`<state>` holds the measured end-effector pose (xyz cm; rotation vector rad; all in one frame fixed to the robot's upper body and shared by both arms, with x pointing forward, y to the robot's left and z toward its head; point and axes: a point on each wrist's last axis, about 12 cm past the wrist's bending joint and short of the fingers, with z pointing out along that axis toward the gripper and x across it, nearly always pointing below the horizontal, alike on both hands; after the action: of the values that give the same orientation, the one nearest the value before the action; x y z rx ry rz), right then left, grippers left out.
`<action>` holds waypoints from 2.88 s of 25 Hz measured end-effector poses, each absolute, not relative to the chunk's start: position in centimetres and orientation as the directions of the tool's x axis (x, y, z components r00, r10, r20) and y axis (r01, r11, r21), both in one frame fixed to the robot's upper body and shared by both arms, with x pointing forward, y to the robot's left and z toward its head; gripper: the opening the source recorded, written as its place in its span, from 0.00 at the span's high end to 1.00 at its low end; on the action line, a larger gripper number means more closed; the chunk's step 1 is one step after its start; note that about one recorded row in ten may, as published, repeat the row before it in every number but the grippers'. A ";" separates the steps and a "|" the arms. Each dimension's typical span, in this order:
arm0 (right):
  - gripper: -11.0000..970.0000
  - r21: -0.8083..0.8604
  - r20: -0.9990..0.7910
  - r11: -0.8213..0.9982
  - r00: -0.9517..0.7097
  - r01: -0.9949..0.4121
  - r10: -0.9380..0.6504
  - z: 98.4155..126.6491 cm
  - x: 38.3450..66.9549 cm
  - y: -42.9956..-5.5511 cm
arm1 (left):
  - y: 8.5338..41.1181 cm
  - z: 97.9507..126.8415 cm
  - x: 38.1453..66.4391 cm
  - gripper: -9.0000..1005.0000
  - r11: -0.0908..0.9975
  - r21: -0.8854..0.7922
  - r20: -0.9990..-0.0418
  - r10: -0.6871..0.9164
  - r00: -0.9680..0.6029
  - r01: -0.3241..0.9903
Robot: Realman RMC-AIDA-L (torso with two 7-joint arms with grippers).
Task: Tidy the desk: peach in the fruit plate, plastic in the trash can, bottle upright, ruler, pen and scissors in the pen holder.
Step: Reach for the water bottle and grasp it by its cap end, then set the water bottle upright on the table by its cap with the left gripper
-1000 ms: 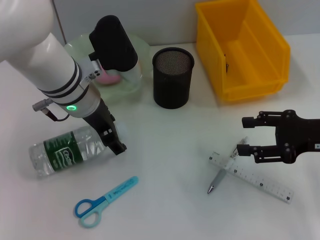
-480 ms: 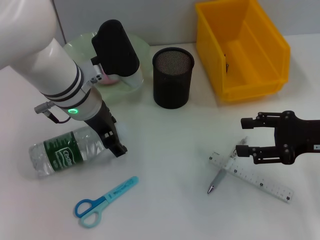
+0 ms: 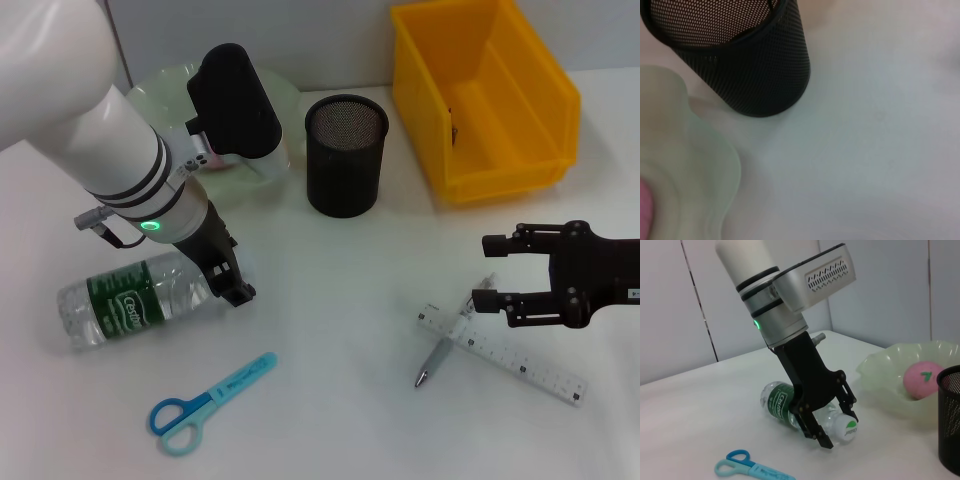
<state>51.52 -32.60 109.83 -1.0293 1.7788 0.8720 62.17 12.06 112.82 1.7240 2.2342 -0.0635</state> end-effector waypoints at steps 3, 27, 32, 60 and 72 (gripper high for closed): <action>0.22 0.139 -0.919 0.410 -0.272 -0.901 -0.285 109.8 51.5 -32.6 | 12.1 112.8 62.2 0.29 0.271 0.157 -0.273 0.936 -0.222 0.950; 0.23 0.139 -0.920 0.413 -0.272 -0.900 -0.283 110.0 51.8 -32.5 | 13.2 115.4 62.0 0.56 0.352 0.122 -0.368 0.885 -0.287 0.928; 0.23 0.136 -0.920 0.413 -0.269 -0.901 -0.284 110.1 51.9 -32.5 | 14.7 117.8 62.4 0.56 0.435 0.026 -0.462 0.804 -0.375 0.900; 0.23 0.130 -0.921 0.415 -0.264 -0.901 -0.285 110.4 52.1 -32.7 | 19.2 121.6 61.0 0.56 0.522 -0.051 -0.550 0.697 -0.461 0.851; 0.23 0.126 -0.923 0.413 -0.259 -0.902 -0.284 110.5 52.4 -32.5 | 22.5 122.9 60.3 0.56 0.585 -0.053 -0.576 0.644 -0.503 0.809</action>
<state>52.38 -32.51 110.53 -1.0302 1.7679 0.8605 60.33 22.46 122.87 1.1565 2.3106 -0.4339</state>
